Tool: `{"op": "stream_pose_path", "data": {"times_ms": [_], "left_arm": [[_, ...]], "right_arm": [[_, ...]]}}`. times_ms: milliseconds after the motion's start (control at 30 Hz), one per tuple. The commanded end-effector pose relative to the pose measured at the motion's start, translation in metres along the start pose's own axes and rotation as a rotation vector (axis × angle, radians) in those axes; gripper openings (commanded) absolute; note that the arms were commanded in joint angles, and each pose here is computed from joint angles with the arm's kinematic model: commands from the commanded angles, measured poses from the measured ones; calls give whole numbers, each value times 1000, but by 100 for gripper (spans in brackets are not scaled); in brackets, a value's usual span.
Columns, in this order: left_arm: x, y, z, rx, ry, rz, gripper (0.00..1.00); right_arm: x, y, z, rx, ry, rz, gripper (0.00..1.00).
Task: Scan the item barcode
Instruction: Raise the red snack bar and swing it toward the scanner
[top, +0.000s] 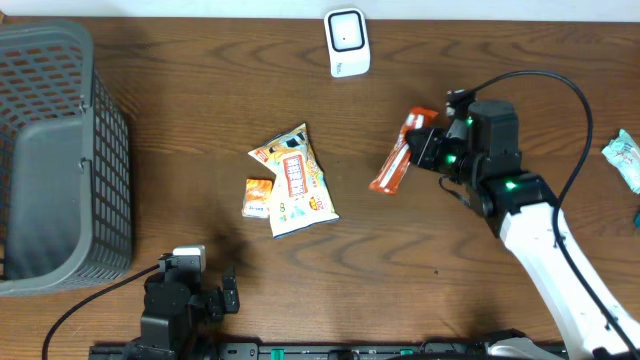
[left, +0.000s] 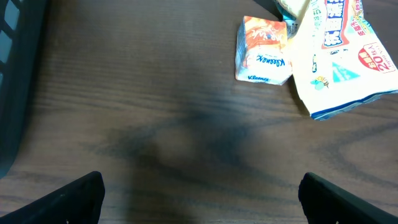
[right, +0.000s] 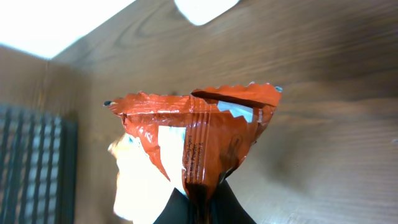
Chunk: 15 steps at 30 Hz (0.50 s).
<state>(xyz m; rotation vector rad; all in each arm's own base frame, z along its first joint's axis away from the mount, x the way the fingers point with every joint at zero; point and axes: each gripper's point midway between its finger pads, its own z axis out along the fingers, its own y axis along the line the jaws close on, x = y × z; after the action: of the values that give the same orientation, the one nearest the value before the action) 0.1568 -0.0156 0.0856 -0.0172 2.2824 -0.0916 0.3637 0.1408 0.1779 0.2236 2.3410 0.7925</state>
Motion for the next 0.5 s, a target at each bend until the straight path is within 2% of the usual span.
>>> {"op": "stream_pose_path", "data": {"times_ms": [0,233,467], "left_arm": [[1,1,0,-7,3,1,100],[1,1,0,-7,3,1,100],[1,1,0,-7,3,1,100]], "right_arm": [[9,24,-11,-73,25,-84,1],[28,69,-42,-284,77,-251,1],[36,79,-81,-303,52,-272,1]]}}
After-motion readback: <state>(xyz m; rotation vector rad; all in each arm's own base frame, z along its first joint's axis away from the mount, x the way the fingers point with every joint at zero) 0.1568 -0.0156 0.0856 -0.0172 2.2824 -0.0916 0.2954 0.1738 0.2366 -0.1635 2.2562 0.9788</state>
